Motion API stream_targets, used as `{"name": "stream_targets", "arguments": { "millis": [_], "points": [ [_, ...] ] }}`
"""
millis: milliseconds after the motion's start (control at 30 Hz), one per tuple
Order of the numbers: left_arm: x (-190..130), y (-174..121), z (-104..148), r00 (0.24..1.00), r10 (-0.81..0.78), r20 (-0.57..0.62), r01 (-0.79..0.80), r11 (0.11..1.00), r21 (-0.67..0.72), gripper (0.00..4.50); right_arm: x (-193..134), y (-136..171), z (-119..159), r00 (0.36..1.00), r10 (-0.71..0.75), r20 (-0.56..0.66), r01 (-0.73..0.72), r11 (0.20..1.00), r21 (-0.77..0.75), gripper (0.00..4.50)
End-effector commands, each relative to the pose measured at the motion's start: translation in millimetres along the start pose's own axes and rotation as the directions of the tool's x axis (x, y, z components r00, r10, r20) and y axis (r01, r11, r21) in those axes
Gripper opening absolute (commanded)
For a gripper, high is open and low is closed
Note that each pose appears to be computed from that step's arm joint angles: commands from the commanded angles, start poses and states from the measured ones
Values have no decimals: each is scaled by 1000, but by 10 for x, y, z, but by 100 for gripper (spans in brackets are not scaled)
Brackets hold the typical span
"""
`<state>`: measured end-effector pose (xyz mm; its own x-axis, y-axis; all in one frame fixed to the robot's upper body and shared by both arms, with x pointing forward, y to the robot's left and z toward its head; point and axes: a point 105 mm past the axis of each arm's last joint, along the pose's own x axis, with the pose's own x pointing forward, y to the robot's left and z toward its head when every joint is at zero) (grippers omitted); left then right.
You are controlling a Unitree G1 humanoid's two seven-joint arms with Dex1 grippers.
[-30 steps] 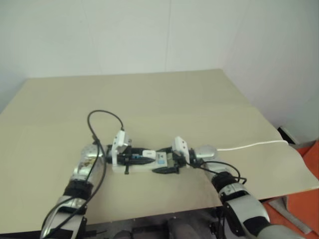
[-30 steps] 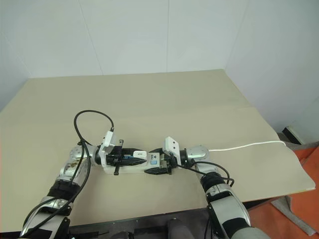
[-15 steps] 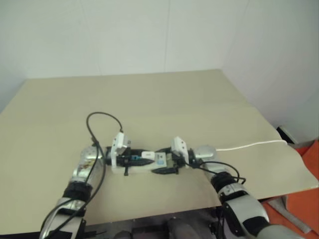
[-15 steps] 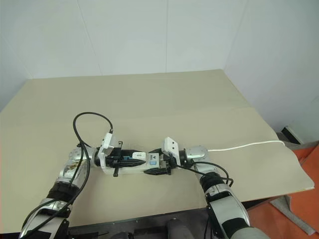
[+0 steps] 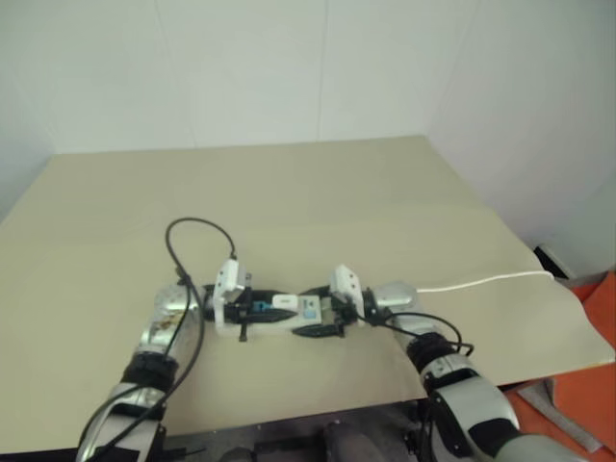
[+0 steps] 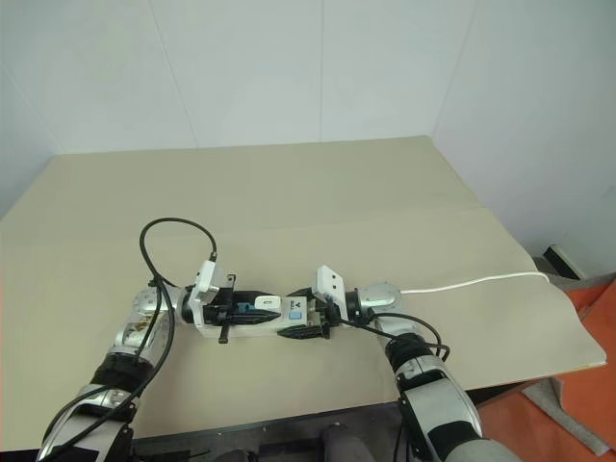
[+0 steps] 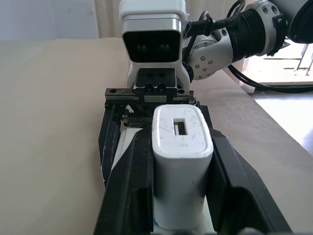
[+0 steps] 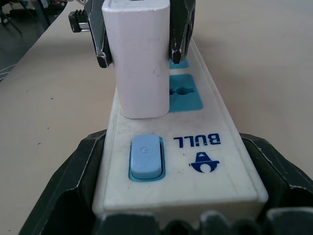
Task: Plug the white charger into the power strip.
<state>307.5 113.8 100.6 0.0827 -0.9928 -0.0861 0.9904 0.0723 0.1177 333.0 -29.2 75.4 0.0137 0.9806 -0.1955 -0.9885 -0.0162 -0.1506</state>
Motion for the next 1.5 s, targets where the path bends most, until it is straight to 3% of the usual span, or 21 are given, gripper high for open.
{"name": "stream_targets", "arguments": {
  "millis": [33, 167, 500, 533, 667, 800, 900, 1000, 1167, 1500],
  "points": [
    [-247, -184, -520, 982, 20, -187, -52, 984, -168, 101, 44, 44, -11, 999, 34, 1, -34, 999, 11, 345],
    [-252, -209, -531, 980, 12, -200, -47, 984, -172, 101, 44, 36, -4, 999, 35, 0, -35, 999, 9, 345],
    [-254, -104, -325, 980, -24, -198, 5, 995, -97, 430, 56, 28, 10, 999, 44, -1, -44, 999, 5, 345],
    [-254, -89, -290, 982, -20, -189, 4, 996, -85, 445, 58, 30, 9, 999, 45, -1, -45, 999, 5, 345],
    [-315, -38, -53, 986, -28, -167, 26, 1000, -14, 445, 70, 39, 8, 999, 51, -1, -51, 999, 6, 345],
    [-551, -28, 286, 967, -77, -243, 95, 993, 65, 445, 76, 45, -1, 998, 61, -9, -61, 998, 20, 345],
    [-662, -11, 471, 965, -60, -254, 88, 991, 100, 450, 66, 35, 6, 998, 60, -9, -60, 998, 20, 445],
    [-809, 19, 662, 967, -10, -254, 54, 985, 164, 450, 33, 5, 35, 999, 50, -11, -50, 999, 10, 445],
    [-973, 28, 777, 965, 46, -257, 6, 980, 199, 450, -68, -32, 107, 999, 43, -13, -43, 999, -27, 445],
    [-1273, -168, 852, 957, 147, -251, -100, 977, 189, 450, -647, -125, 366, 997, -72, -8, 70, 992, -102, 445]
  ]
}}
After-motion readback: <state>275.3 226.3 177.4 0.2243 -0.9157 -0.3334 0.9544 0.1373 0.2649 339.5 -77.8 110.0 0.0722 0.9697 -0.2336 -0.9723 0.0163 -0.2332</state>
